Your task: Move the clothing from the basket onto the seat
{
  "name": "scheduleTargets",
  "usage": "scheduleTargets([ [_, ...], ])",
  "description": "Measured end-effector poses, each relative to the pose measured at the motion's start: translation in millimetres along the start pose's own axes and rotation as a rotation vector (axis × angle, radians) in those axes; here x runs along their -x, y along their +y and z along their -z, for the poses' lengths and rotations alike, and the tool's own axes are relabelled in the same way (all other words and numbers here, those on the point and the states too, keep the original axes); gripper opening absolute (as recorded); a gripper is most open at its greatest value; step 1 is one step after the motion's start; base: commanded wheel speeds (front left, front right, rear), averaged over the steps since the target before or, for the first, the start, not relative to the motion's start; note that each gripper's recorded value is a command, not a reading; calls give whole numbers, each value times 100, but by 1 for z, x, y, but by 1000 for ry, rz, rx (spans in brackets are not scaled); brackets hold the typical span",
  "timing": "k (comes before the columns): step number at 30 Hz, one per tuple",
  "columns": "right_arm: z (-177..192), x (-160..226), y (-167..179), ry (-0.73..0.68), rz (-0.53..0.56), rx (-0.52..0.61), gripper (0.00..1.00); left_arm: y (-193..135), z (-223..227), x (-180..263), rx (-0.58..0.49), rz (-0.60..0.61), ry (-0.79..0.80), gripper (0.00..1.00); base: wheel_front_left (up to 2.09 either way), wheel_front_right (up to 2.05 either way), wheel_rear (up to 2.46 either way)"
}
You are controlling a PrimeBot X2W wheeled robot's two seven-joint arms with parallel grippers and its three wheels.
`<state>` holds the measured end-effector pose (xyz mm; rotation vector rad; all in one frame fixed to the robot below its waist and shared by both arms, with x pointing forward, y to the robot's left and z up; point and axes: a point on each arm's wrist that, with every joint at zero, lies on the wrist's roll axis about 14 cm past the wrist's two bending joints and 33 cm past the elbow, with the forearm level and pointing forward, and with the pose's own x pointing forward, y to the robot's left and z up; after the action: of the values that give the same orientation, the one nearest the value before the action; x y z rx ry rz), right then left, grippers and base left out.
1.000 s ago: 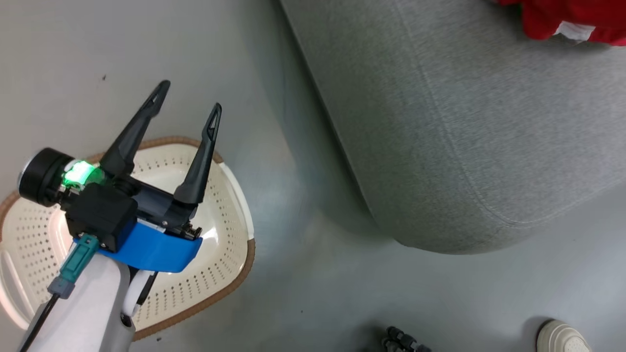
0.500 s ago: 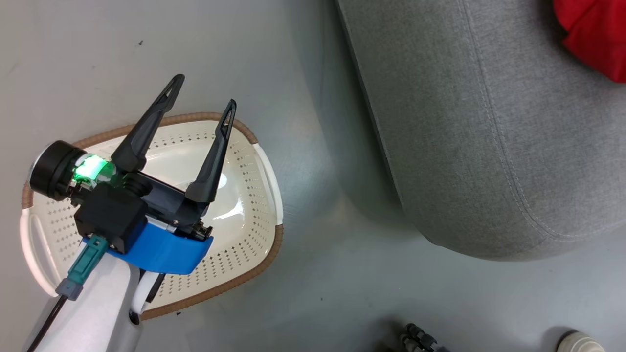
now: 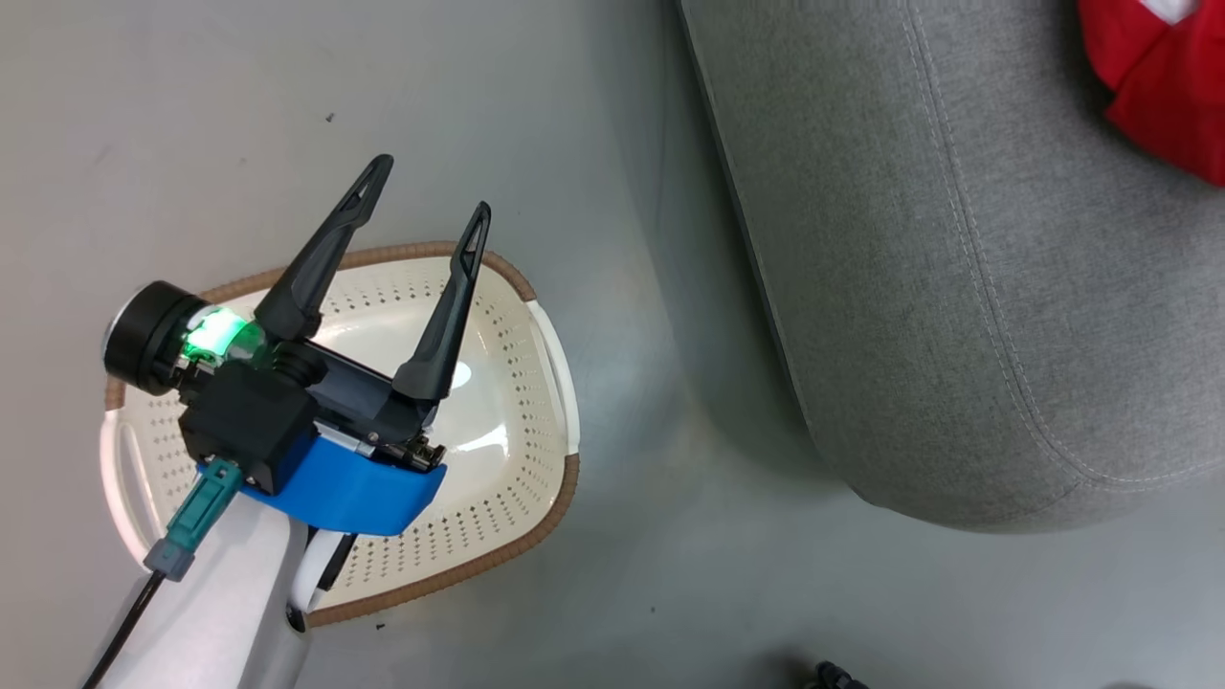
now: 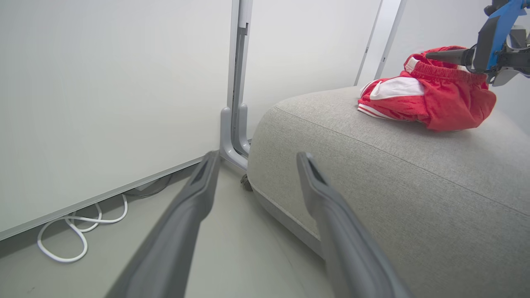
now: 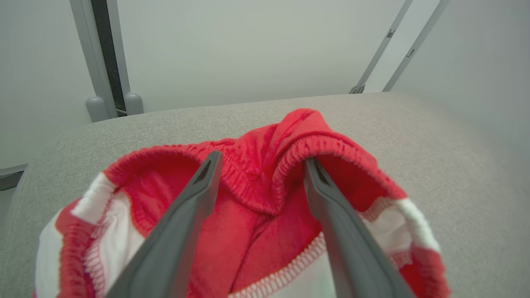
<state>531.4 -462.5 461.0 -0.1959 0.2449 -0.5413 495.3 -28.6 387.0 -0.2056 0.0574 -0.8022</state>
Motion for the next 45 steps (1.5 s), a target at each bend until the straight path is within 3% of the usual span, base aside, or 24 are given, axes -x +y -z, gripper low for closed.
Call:
scheduleTargets([
  [7,-8,17,10,-19,-50,-6,100,1,-15,8,0,-52,-5,100,0,0,0],
  [17,-34,63,28,-108,-139,-111,100,-5,-45,40,9,-167,-5,100,0,0,0],
  [36,-48,185,114,-251,-454,-207,100,3,-101,136,-29,-445,-93,100,0,0,0],
  [45,-40,226,151,-262,-555,-193,100,16,-106,178,-41,-572,-109,100,0,0,0],
])
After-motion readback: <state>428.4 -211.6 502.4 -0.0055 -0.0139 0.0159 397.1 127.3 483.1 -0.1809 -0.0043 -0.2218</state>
